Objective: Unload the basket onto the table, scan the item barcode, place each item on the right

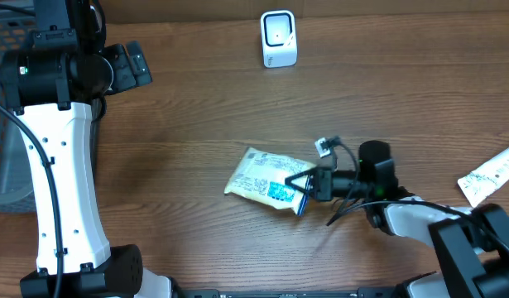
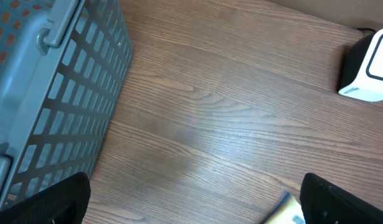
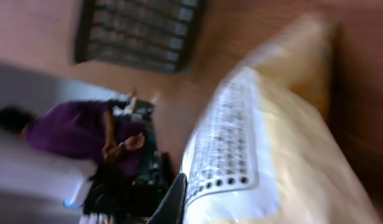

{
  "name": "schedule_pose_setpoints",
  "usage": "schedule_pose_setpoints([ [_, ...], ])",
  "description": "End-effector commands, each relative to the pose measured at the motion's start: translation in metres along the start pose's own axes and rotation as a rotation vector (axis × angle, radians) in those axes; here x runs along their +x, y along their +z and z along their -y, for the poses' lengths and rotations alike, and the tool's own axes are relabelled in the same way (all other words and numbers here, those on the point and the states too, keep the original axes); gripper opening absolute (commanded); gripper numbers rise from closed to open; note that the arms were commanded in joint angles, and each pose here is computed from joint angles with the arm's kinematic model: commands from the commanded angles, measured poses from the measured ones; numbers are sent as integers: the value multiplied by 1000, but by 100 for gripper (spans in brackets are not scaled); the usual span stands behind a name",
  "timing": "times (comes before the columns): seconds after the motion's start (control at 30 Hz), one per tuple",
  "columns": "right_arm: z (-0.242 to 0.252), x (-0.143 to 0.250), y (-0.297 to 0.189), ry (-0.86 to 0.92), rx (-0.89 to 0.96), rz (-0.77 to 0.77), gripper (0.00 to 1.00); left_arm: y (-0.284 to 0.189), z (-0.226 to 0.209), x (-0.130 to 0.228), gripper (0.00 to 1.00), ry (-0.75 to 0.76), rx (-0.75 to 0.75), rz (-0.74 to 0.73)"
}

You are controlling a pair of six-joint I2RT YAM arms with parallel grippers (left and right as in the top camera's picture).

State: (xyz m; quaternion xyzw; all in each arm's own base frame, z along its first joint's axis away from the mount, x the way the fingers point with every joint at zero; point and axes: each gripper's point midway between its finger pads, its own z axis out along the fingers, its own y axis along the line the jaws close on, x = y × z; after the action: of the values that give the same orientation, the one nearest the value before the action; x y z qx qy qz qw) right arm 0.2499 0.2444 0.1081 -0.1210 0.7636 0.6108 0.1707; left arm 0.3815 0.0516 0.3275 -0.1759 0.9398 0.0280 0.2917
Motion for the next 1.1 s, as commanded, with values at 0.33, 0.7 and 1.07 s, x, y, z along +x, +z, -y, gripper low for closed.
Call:
schedule_pose_setpoints([
  [0.33,-29,3,-36,-57,-163,-67,4,0,-1,0,100,23,0,0],
  [0.7,-83,-22,9,-157,-218,-70,4,2,-1,0,100,24,-1,-4],
  [1.07,-74,-20,42,-64,-146,-59,4,16,0,2,100,-30,-8,-37],
])
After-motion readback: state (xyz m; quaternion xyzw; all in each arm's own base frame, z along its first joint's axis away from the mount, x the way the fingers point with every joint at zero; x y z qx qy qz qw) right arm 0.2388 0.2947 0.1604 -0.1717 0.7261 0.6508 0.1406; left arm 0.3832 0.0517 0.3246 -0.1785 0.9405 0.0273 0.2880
